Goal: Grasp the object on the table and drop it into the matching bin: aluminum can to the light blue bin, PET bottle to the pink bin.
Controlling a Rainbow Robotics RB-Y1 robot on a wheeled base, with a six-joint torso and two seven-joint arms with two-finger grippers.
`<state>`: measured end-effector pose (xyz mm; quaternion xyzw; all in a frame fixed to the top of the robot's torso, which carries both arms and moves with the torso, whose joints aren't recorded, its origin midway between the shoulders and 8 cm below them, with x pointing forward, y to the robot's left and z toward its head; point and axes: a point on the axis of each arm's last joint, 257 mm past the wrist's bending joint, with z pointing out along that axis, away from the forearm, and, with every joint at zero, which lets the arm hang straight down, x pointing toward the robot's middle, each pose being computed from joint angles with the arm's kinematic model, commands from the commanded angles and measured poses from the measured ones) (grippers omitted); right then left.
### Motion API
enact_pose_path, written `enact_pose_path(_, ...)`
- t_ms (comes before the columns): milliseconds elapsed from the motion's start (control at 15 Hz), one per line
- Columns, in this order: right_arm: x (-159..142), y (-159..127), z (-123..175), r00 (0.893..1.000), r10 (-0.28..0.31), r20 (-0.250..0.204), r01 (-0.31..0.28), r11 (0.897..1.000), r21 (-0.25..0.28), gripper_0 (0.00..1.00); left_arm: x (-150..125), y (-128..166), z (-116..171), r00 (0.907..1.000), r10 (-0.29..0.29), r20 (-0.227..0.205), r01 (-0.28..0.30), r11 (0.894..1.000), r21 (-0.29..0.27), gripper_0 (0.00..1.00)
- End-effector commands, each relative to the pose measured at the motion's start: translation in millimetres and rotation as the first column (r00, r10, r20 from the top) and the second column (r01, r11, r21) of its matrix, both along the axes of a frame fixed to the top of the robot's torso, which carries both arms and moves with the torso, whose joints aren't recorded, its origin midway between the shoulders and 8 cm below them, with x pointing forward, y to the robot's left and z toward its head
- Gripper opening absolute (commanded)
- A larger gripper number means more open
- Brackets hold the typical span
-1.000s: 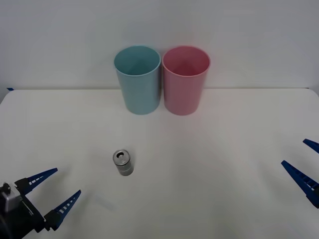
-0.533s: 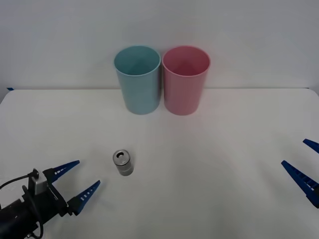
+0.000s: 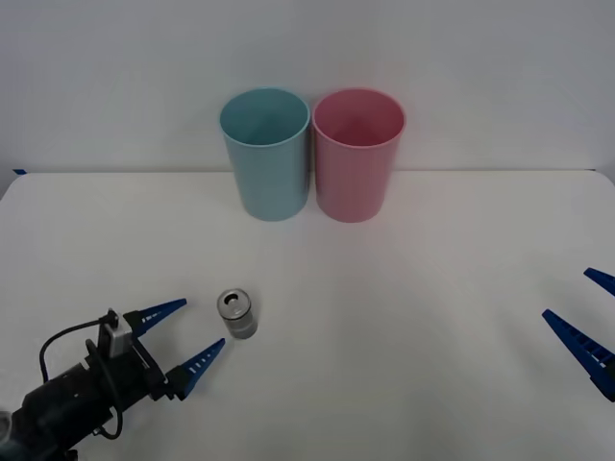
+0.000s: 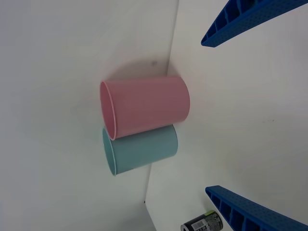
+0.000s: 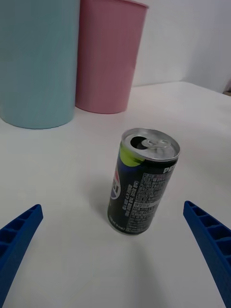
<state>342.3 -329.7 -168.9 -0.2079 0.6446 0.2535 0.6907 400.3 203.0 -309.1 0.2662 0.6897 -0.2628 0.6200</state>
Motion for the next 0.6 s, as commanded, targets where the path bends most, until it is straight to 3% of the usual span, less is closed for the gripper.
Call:
enact_pose_path(67,0,0,0,1.000,0.000,0.000,0.000,1.000,0.000,1.00,3,-14,-4,0.9999,-0.011,0.002,0.011,1.000,0.011,1.00)
enact_pose_path(600,0,0,0,1.000,0.000,0.000,0.000,1.000,0.000,1.00,17,-55,-9,0.9996,-0.018,0.021,0.018,1.000,0.025,1.00)
